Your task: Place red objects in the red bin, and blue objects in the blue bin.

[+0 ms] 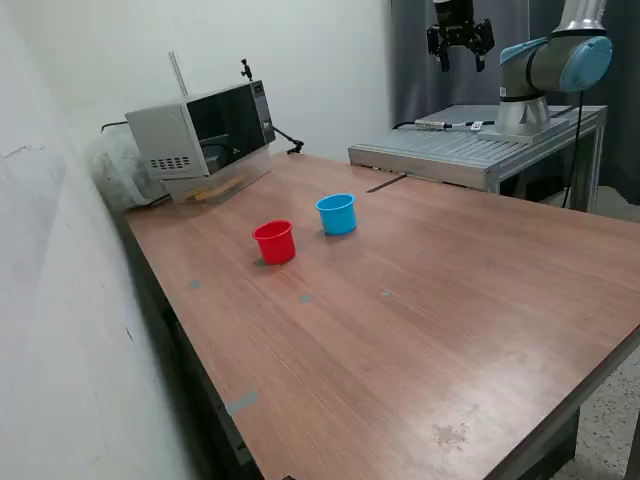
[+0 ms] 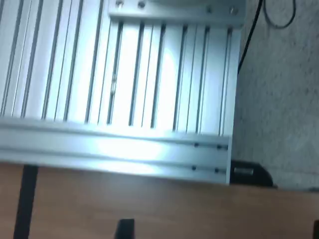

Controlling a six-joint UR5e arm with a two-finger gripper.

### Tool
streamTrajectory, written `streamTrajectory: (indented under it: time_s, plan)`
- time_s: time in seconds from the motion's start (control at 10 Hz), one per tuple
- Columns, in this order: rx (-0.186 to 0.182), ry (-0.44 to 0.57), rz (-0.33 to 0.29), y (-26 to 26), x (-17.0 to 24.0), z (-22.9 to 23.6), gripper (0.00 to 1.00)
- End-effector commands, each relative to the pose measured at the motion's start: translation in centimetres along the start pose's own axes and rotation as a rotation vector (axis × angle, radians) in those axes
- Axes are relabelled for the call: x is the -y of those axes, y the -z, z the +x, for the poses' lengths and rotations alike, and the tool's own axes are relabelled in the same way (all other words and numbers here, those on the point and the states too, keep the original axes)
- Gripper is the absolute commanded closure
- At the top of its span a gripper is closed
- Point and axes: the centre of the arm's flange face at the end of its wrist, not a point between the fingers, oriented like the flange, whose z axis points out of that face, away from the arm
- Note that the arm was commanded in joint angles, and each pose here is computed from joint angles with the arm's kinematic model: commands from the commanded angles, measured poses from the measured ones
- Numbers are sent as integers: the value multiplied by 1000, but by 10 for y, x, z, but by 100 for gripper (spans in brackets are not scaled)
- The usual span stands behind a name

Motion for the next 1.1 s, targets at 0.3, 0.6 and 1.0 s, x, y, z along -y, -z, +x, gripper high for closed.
streamTrajectory:
  time_s: [0.3, 0.6, 1.0]
  plan:
    - [-26, -32, 96, 0, 11, -3, 0]
    - [-25, -31, 94, 2, 11, -3, 0]
    - [-24, -32, 82, 7, 10, -3, 0]
